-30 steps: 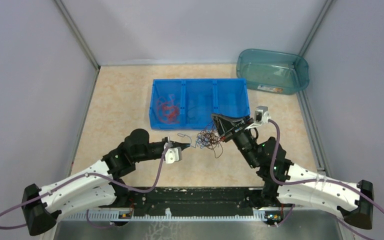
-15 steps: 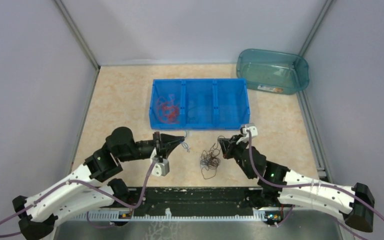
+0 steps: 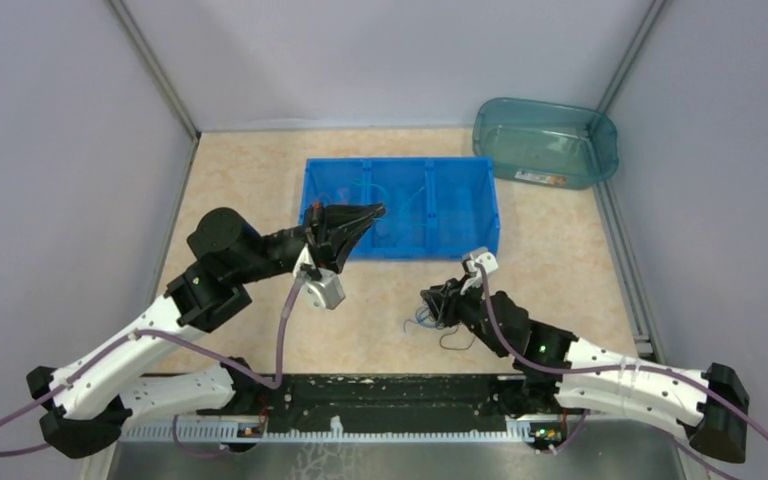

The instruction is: Untangle the cables

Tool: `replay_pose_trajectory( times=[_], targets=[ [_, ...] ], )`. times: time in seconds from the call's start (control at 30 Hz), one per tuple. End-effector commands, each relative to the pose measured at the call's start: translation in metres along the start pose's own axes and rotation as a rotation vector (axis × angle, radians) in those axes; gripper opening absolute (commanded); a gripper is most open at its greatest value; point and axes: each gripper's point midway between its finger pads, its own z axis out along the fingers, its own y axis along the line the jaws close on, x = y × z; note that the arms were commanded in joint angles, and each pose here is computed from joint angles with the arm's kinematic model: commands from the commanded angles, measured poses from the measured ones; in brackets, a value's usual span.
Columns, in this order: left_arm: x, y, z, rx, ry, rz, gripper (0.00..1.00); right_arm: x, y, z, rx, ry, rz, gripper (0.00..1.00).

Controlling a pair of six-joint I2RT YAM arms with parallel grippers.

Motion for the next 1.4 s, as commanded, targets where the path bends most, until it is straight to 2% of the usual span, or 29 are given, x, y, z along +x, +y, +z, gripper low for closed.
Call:
replay_pose_trajectory(
  times=[0.0,0.13,0.27,0.33,0.47,0.67,0.83,1.0,1.07,1.13,1.27,1.37],
  targets=[
    [-0.003,0.021,0.014,-0.059,-0.006,-0.061,0.0,-0.058,0.027,-0.012,-0.102,-0.144,0.048,0.28],
    [0.029,0.014,0.026,-0.075,0.102,-0.128,0.0,-0.068,0.033,-0.019,-0.146,-0.194,0.093,0.18],
    [0.087,0.004,0.038,-0.125,0.309,-0.213,0.0,-0.077,0.032,-0.022,-0.143,-0.23,0.12,0.09],
    [0.122,-0.002,0.04,-0.146,0.426,-0.269,0.0,-0.082,0.033,-0.024,-0.15,-0.243,0.122,0.08],
    [0.186,-0.023,0.04,-0.134,0.576,-0.349,0.0,-0.09,0.032,-0.026,-0.14,-0.266,0.122,0.06],
    [0.257,-0.058,0.037,-0.069,0.728,-0.356,0.0,-0.103,0.025,-0.033,-0.113,-0.317,0.128,0.03],
    [0.29,-0.086,0.047,0.019,0.781,-0.382,0.0,-0.108,0.016,-0.038,-0.076,-0.341,0.138,0.0],
    [0.321,-0.112,0.052,0.1,0.848,-0.431,0.2,-0.109,0.01,-0.04,-0.044,-0.346,0.141,0.0],
    [0.332,-0.12,0.054,0.127,0.872,-0.456,0.43,-0.11,0.008,-0.04,-0.033,-0.343,0.142,0.06],
    [0.34,-0.121,0.052,0.131,0.896,-0.472,0.61,-0.109,0.006,-0.041,-0.02,-0.336,0.139,0.1],
    [0.346,-0.107,0.05,0.094,0.893,-0.488,0.69,-0.106,0.001,-0.041,0.011,-0.316,0.142,0.16],
    [0.335,-0.096,0.052,0.092,0.852,-0.533,0.76,-0.095,-0.004,-0.037,0.048,-0.267,0.142,0.19]
  ],
)
